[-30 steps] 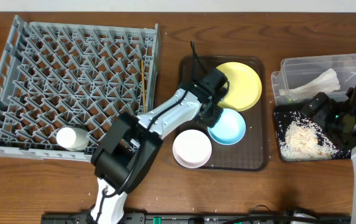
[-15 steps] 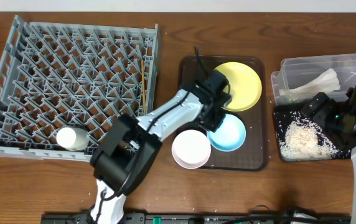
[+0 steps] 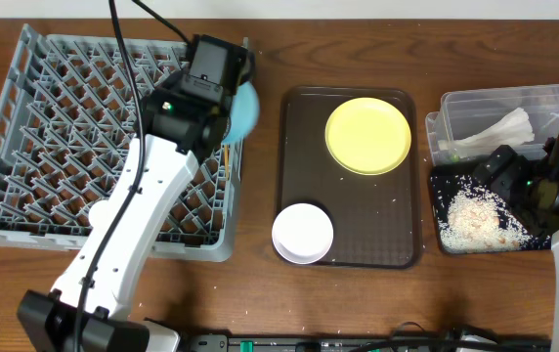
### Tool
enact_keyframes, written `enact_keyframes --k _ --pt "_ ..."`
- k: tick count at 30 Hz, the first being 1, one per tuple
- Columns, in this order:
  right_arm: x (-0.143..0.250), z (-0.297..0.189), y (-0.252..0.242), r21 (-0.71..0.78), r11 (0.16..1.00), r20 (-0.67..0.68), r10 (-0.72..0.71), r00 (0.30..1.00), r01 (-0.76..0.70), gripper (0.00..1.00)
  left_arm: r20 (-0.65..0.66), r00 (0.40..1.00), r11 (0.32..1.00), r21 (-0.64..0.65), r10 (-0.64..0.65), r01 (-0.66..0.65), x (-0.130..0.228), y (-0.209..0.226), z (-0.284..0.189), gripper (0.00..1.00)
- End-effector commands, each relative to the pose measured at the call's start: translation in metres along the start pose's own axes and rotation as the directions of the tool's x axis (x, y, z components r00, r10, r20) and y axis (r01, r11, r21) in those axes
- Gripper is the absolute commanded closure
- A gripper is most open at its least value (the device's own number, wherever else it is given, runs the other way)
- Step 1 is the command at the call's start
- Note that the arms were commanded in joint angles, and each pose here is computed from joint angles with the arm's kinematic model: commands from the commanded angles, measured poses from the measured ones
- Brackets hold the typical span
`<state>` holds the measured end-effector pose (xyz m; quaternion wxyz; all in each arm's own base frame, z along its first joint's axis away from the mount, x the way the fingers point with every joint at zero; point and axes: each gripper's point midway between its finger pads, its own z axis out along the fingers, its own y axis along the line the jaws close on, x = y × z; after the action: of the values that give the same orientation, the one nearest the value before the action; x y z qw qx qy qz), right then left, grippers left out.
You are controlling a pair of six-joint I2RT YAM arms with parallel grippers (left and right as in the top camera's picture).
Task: Sort waste into correct bins and load items into the dishwasher
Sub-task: 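Lift the blue bowl left and set it upright in the dish rack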
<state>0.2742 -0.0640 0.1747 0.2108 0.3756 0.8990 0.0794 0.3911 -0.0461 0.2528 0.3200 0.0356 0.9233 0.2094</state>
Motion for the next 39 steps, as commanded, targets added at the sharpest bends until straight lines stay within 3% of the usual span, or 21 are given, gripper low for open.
enact_keyframes --k 1,6,11,20,29,39 --pt "-0.003 -0.002 -0.002 0.006 1.0 0.015 0.008 1.0 -0.008 0.01 -0.024 0.998 0.914 -0.4 0.058 -0.062 0.0 0.067 0.004 0.92" --pt "-0.003 -0.002 -0.002 0.006 1.0 0.015 0.008 1.0 -0.008 0.01 -0.071 0.994 0.844 -0.526 0.084 -0.109 0.002 0.074 0.024 0.93" --pt "-0.004 -0.002 -0.002 0.005 1.0 0.017 0.007 1.0 -0.007 0.01 -0.02 0.998 0.764 -0.642 0.066 -0.063 -0.014 0.069 0.047 0.93" --pt "-0.004 -0.002 -0.002 0.004 1.0 0.017 0.009 1.0 -0.009 0.01 0.017 0.997 0.765 -0.642 0.072 -0.045 -0.028 0.04 0.09 0.92" --pt "-0.004 -0.002 -0.002 0.004 1.0 0.017 0.015 1.0 -0.015 0.01 -0.053 0.991 0.779 -0.614 0.125 -0.131 -0.013 0.014 0.125 0.92" --pt "-0.007 -0.003 0.0 -0.003 1.0 0.03 0.014 0.999 -0.014 0.01 -0.049 0.983 0.812 -0.558 0.175 -0.172 -0.012 -0.016 0.125 0.89"
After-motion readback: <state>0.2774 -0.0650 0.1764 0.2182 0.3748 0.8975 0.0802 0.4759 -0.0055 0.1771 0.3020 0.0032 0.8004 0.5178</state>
